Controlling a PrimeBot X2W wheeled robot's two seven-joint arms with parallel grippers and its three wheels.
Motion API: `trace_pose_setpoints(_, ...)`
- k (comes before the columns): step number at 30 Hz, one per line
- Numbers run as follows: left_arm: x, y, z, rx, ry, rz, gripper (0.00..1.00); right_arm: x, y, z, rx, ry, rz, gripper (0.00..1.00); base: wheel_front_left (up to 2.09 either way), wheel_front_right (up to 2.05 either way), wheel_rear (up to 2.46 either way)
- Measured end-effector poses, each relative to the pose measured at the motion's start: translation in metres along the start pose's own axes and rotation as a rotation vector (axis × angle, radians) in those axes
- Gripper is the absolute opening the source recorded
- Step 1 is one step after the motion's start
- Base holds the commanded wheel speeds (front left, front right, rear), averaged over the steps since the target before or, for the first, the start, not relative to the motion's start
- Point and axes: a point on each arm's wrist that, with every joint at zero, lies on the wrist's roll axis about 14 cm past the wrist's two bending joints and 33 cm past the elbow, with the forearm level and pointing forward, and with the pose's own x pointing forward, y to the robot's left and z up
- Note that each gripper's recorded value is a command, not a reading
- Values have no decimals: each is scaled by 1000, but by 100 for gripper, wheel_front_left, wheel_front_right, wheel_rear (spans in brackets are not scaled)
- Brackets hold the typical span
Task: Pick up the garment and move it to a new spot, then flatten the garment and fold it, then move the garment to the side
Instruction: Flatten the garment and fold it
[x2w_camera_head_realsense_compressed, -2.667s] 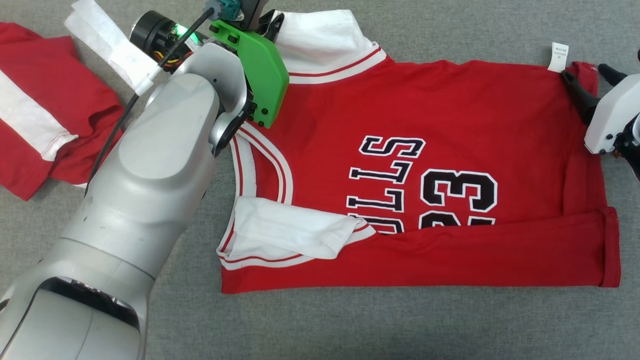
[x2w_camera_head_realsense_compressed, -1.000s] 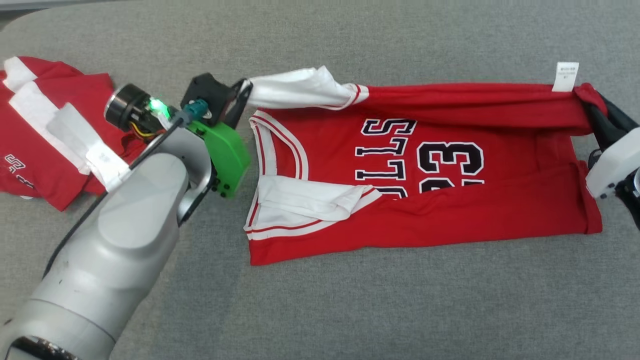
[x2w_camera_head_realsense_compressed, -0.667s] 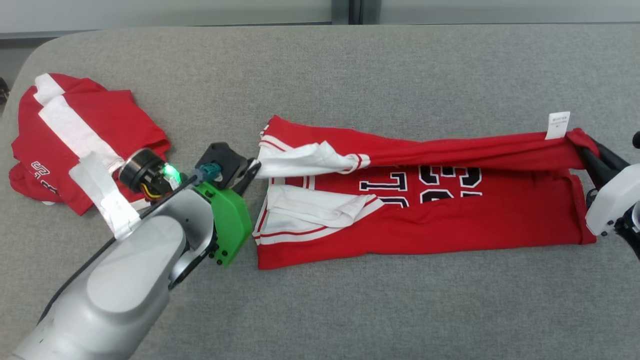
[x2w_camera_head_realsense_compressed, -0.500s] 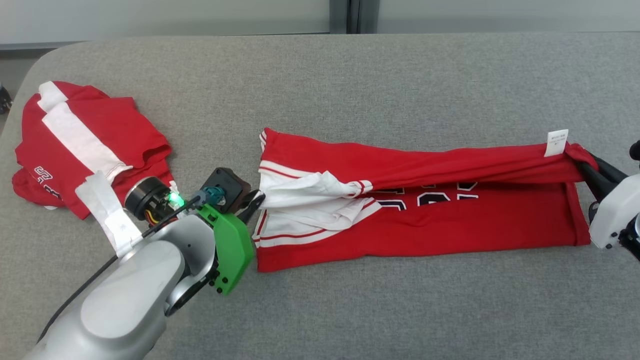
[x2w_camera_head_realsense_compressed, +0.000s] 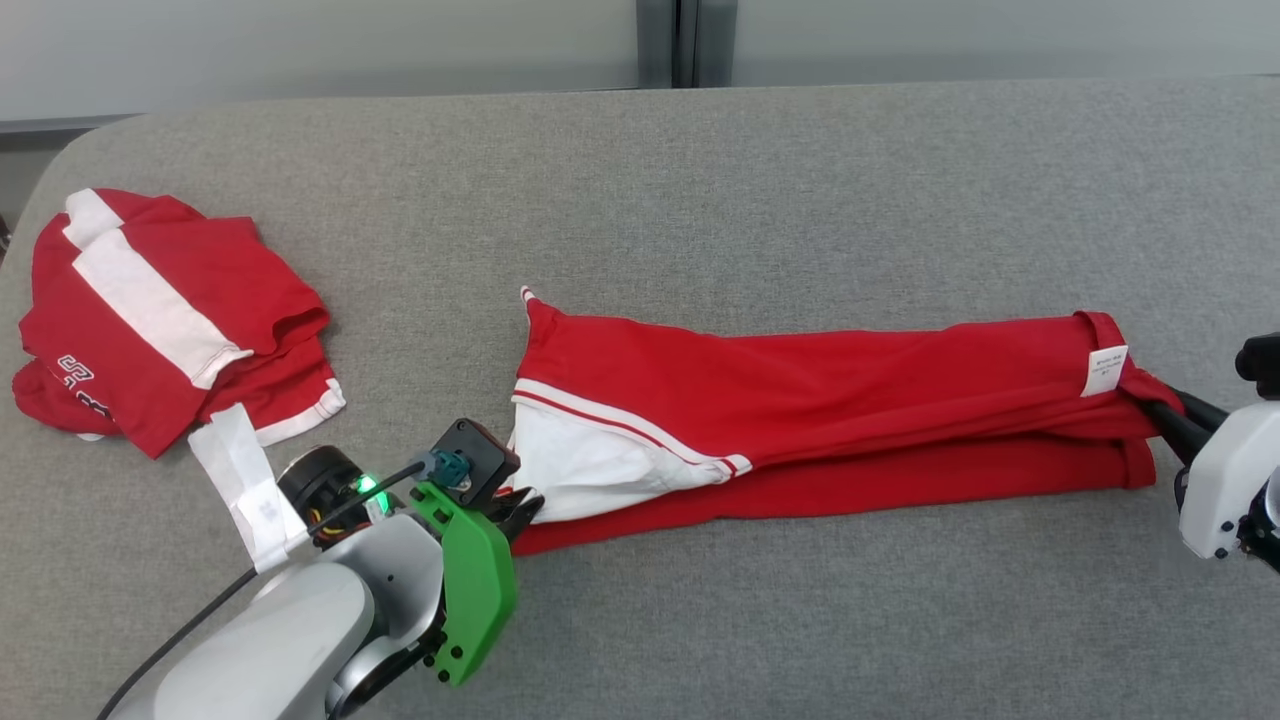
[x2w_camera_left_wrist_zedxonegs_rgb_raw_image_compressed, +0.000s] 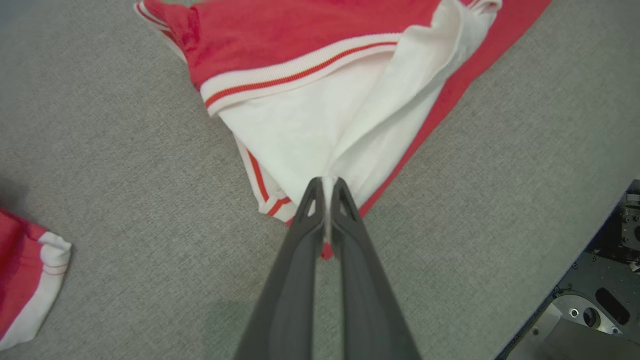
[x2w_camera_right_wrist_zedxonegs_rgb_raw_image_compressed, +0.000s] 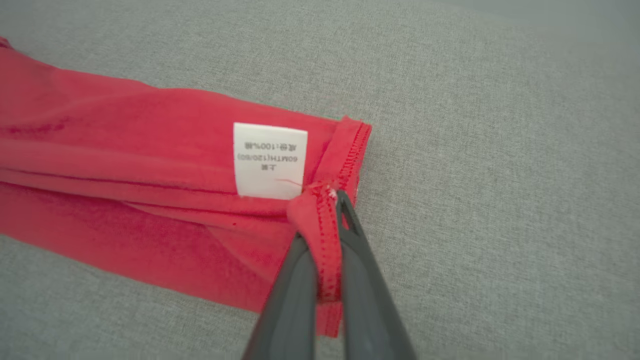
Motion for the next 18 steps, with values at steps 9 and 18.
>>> trace_pose_setpoints(9, 3, -4, -7, -33, -7, 13, 100, -11, -8, -21, 50, 89, -31, 100, 0, 0, 0)
trace_pose_setpoints(18, 2, 13, 10, -97, -140, 118, 100, -29, -29, -15, 89, 86, -85, 100, 0, 0, 0)
